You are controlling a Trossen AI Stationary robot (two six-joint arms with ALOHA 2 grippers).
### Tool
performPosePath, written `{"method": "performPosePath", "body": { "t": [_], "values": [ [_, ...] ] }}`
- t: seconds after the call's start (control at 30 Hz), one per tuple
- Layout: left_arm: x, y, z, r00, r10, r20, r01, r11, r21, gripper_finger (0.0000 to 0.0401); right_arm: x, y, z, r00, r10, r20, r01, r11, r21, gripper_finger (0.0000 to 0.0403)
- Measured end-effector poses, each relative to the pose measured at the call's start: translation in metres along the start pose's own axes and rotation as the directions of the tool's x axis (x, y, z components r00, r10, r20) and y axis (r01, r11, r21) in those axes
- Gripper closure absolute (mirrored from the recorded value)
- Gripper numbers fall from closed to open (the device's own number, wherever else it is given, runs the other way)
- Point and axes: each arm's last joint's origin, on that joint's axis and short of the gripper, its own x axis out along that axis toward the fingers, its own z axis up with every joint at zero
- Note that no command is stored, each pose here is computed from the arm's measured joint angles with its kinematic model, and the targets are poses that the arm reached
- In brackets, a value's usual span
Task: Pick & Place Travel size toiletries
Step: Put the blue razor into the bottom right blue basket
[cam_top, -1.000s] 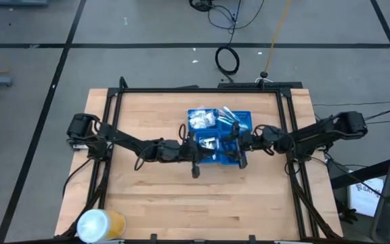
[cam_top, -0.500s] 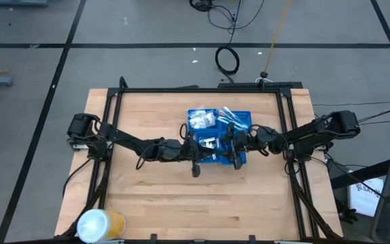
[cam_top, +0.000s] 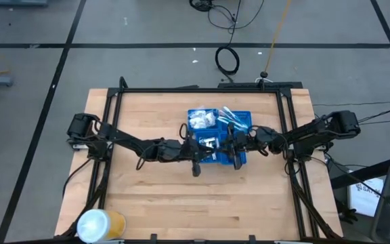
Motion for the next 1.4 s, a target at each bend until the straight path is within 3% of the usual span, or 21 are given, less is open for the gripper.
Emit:
{"method": "performPosePath", "body": {
  "t": [0.2, 0.4, 0.5, 0.7, 0.83, 0.93, 1.1, 1.4],
  "values": [
    [-0.014, -0.002, 0.019, 0.999, 0.027, 0.026, -0.027, 1.0, -0.016, 0.0279, -0.005, -0.003, 0.005, 0.999, -0.02, -0.039, 0.02, 1.0, 0.002, 0.0379],
    [-0.048, -0.001, 0.052, 1.0, 0.015, -0.012, -0.014, 0.997, 0.074, 0.0227, -0.027, -0.005, 0.02, 0.984, -0.062, -0.17, 0.066, 0.998, 0.016, 0.0379],
    [-0.069, 0.004, 0.064, 0.998, 0.027, -0.063, -0.022, 0.996, 0.084, 0.0216, -0.044, -0.007, 0.022, 0.95, -0.091, -0.299, 0.113, 0.992, 0.057, 0.0379],
    [-0.097, 0.011, 0.081, 0.996, 0.036, -0.082, -0.036, 0.999, 0.001, 0.0211, -0.075, -0.015, 0.013, 0.832, -0.152, -0.534, 0.271, 0.95, 0.153, 0.0378],
    [-0.099, 0.012, 0.082, 0.996, 0.037, -0.086, -0.036, 0.999, 0.013, 0.021, -0.078, -0.018, 0.004, 0.781, -0.149, -0.607, 0.316, 0.932, 0.179, 0.0377],
    [-0.098, 0.012, 0.081, 0.995, 0.039, -0.09, -0.037, 0.999, 0.018, 0.021, -0.075, -0.02, -0.001, 0.77, -0.136, -0.623, 0.316, 0.93, 0.187, 0.0369],
    [-0.095, 0.014, 0.073, 0.987, 0.055, -0.148, -0.05, 0.998, 0.036, 0.021, -0.072, -0.021, -0.005, 0.763, -0.137, -0.632, 0.324, 0.926, 0.191, 0.0331],
    [-0.096, 0.015, 0.068, 0.978, 0.063, -0.198, -0.057, 0.998, 0.036, 0.021, -0.07, -0.022, -0.001, 0.787, -0.141, -0.6, 0.343, 0.909, 0.237, 0.022]
  ]
}}
